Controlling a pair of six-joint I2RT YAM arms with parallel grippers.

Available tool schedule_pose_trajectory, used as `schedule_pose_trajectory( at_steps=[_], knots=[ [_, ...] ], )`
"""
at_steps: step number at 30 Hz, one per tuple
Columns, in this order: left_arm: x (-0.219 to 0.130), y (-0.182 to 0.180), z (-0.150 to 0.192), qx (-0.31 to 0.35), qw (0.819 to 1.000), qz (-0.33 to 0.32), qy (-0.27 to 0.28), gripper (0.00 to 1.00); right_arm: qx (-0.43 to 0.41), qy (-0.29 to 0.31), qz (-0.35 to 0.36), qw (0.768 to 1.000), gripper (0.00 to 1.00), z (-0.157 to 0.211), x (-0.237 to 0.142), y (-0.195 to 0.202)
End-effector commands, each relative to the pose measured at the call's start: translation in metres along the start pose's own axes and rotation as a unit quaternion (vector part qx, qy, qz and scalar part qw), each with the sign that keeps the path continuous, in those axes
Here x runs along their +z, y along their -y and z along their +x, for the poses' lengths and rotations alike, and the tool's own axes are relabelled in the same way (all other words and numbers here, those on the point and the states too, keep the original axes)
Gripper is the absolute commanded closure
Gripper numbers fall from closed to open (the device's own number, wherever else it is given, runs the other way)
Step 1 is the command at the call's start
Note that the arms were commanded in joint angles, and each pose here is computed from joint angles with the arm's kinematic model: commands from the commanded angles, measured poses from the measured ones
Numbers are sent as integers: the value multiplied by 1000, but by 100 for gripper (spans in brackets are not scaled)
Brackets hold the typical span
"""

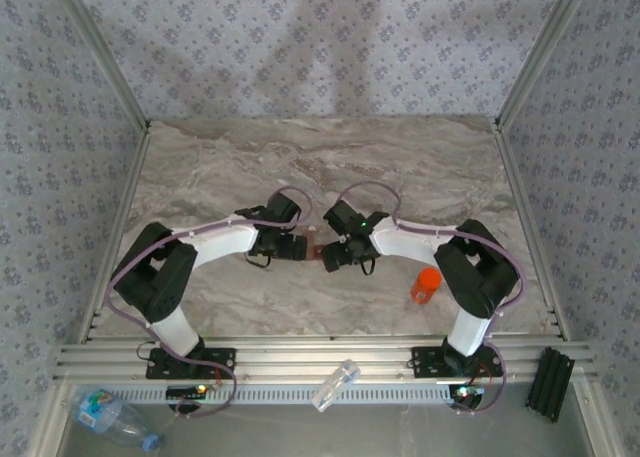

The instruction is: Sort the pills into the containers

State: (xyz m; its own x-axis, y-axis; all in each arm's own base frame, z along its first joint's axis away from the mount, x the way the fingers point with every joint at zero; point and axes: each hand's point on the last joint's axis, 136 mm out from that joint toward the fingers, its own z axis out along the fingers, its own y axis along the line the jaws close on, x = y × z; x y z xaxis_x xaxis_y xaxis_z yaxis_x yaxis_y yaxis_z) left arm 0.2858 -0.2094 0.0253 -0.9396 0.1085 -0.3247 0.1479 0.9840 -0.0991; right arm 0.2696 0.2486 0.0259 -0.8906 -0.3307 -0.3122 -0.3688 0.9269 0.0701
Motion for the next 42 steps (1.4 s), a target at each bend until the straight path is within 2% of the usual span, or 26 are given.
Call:
schedule_pose_trajectory(
  at_steps=[1, 23, 32, 37, 42],
  knots=[
    [2, 9, -9, -3, 1000, 5, 6, 4, 12, 2, -2, 1000, 13, -8, -2, 2],
    [16, 51, -40, 20, 999, 31, 13, 5, 52, -11, 27, 998, 13, 0, -3, 49],
    [18, 57, -45, 27, 999, 34, 13, 5, 59, -3, 23, 998, 13, -4, -9, 55],
    [12, 53, -43, 24, 999, 34, 16, 4, 60, 11, 12, 998, 13, -9, -24, 52],
    [-8, 45, -45, 24, 999, 27, 38, 3, 67, 41, 3, 997, 12, -13, -60, 52]
  ],
)
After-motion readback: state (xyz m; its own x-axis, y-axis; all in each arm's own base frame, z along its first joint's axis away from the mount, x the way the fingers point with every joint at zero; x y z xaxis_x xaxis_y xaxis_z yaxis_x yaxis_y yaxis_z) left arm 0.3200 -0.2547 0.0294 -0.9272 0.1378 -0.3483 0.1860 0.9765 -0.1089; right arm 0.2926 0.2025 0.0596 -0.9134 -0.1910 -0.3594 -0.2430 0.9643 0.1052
